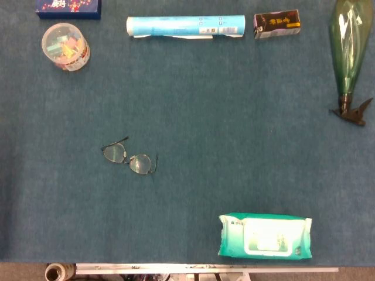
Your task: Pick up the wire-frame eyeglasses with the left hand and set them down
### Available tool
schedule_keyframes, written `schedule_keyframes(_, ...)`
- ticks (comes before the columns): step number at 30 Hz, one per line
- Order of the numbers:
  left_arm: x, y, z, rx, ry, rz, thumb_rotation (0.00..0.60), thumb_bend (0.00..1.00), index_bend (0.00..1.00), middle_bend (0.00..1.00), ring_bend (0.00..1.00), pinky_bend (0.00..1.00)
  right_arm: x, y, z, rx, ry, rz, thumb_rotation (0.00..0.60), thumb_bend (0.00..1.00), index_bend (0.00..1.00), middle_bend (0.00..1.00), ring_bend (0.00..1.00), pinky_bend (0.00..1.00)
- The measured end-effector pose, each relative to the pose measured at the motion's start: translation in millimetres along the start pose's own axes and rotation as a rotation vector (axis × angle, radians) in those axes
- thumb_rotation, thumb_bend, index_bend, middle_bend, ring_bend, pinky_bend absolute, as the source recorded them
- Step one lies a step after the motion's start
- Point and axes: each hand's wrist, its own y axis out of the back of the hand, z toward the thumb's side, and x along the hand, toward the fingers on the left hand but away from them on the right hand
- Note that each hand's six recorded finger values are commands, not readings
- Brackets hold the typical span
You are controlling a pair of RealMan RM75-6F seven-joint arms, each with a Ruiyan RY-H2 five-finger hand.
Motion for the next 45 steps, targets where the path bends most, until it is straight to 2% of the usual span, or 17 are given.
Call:
schedule_keyframes(18,-1,-5,7,-0.018,-0.023,-0.013,0.6,0.09,0.3,0.12,0.08,0.15,3,6,5,-0.016,0.021,-0.017,0.6,0.51,0.64,0.47,0.29,0.43)
schedule_keyframes(23,4,-3,12,-0.05,-0.039,0.004,0.6,0.09,0.3,0.12,0.08,0.15,4,9,4,-0.017,0.018,-0.028,0.6,0.51,0.64,0.47,0.29,0.43)
schedule_keyframes(27,16,1,21,-0.088,-0.086,0.024,0.6,0.09,0.3,0.12,0.08,0.15,5,9,6,-0.016,0.024,-0.029,0.6,0.51,0.64,0.47,0.29,0.43)
schedule_keyframes(33,39,0,36,-0.142,-0.179,0.001,0.6,0.08,0.3,0.12,0.08,0.15,5,7,7,-0.01,0.027,-0.027,0.6,0.51,0.64,0.47,0.29,0.43)
schedule_keyframes(45,83,-20,57,-0.106,-0.301,0.017,0.6,0.07,0.28,0.12,0.07,0.15,3,11,2,-0.014,0.009,-0.044,0.6,0.51,0.64,0.47,0.29,0.43)
